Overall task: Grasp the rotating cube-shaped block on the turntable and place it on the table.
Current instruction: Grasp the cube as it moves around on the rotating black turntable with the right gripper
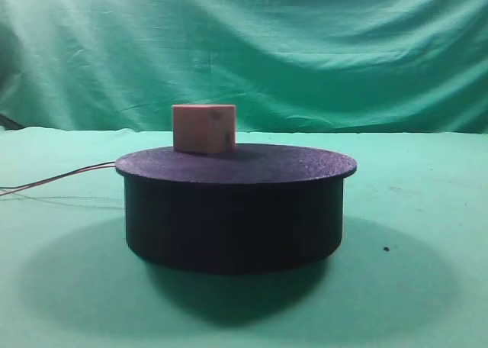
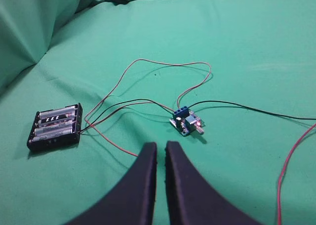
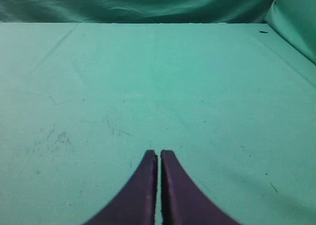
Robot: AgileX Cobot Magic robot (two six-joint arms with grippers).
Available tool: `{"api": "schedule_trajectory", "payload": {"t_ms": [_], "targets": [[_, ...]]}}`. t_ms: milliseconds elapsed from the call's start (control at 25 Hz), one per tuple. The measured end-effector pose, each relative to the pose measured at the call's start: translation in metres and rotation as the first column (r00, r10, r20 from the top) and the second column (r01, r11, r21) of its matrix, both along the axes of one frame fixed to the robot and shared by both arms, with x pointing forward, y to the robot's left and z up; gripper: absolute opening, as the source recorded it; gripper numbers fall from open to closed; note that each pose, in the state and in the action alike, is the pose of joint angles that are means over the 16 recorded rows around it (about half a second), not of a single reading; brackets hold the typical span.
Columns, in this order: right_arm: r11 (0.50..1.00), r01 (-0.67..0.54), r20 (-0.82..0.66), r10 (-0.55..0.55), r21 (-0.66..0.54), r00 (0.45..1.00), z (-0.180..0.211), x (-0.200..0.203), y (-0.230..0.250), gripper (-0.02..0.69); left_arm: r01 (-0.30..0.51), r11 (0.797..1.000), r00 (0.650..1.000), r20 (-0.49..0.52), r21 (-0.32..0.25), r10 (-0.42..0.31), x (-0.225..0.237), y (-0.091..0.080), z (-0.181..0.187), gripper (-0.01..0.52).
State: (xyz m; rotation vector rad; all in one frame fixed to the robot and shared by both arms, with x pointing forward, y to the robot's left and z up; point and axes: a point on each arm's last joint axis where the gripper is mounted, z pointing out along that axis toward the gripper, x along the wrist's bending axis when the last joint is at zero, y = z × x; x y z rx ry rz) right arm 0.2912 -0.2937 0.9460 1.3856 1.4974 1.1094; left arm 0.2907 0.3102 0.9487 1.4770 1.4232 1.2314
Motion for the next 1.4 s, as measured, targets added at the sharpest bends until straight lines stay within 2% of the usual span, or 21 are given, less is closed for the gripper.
{"api": "schedule_trajectory", "payload": {"t_ms": [400,760,920,1120,1280,1400], "targets": [[1.000,0.001,0.014,-0.001,0.006,1.000,0.001,0.000,0.000,0.000,0.000,1.000,1.000,0.000,0.000,0.000,0.000,0.000,0.000,0.000],[0.986,0.002,0.227,-0.040,0.165,0.973,0.025,0.004,0.001,0.000,0.000,1.000,1.000,0.000,0.000,0.000,0.000,0.000,0.000,0.000],[0.973,-0.005,0.253,-0.055,0.229,0.966,0.044,0.005,0.001,0.000,0.000,1.000,1.000,0.000,0.000,0.000,0.000,0.000,0.000,0.000],[0.962,0.001,0.170,-0.049,0.272,0.984,0.065,0.011,0.003,0.000,0.000,1.000,1.000,0.000,0.000,0.000,0.000,0.000,0.000,0.000],[0.968,0.012,0.003,-0.013,0.252,1.000,0.073,0.021,0.007,0.000,0.000,1.000,1.000,0.000,0.000,0.000,0.000,0.000,0.000,0.000],[0.977,0.000,-0.136,0.030,0.213,0.990,0.075,0.030,0.011,0.000,0.000,1.000,1.000,0.000,0.000,0.000,0.000,0.000,0.000,0.000]]}}
